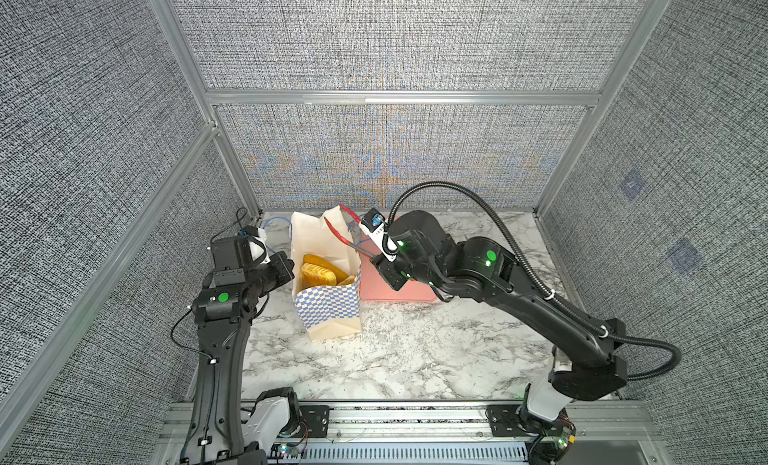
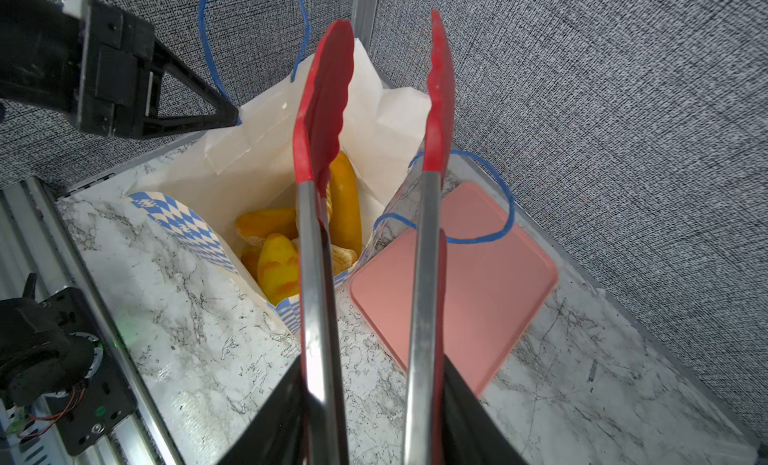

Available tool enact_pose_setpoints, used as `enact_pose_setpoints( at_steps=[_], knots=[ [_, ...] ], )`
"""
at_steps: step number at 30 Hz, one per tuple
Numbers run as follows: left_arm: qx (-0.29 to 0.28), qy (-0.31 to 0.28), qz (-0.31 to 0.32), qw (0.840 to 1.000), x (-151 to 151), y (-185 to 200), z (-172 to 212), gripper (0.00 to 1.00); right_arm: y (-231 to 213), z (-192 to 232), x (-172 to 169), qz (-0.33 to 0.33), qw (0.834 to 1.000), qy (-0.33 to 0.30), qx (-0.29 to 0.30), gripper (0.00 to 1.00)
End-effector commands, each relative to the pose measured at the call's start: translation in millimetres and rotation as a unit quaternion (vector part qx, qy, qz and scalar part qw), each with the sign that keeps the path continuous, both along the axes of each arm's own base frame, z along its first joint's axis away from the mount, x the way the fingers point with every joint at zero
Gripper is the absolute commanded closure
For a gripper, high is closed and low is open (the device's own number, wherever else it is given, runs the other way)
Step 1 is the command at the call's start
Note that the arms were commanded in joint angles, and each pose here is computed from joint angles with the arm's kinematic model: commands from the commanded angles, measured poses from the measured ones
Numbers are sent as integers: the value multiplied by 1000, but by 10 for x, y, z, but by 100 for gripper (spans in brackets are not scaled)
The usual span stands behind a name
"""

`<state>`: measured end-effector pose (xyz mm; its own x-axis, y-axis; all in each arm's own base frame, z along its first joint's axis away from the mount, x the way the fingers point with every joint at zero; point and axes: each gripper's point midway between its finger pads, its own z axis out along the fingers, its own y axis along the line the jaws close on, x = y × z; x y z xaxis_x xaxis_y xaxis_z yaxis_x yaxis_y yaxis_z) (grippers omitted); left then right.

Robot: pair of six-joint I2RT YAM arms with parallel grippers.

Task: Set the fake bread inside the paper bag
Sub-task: 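Raise the open tongs out of the bag while the left gripper releases the bag rim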

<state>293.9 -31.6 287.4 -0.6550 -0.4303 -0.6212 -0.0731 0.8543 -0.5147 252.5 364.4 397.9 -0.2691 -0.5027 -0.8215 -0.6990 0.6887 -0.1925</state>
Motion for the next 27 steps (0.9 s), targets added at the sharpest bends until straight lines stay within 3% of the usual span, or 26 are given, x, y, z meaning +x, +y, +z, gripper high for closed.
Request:
enact_pose_setpoints(
  at_steps=[1,11,13,16,19,22,23,24,27],
  knots=[
    [5,-10,-2,1000,16,4,61,100,-92,218,111,-35,998,-29,39,52],
    [9,-14,-3,1000,16,10,123,100,-569,196,280,-97,994,-25,52,52],
    [8,-15,-3,1000,14,7,133,96,-686,166,317,-110,992,-18,56,52],
    [9,-14,-3,1000,13,11,135,79,-846,132,361,-125,990,-8,64,52],
    [12,-14,-3,1000,11,16,141,54,-975,104,375,-136,988,-2,68,53],
    [15,-13,-2,1000,6,26,145,36,-1079,80,384,-145,987,2,70,52],
    [17,-14,-2,1000,-1,28,156,27,-1109,78,390,-147,986,3,71,52],
    [18,-13,-2,1000,-2,28,156,2,-1138,76,388,-149,986,4,72,53],
    [21,-15,-3,1000,-23,28,183,2,-1220,66,402,-157,985,6,74,52]
  ],
)
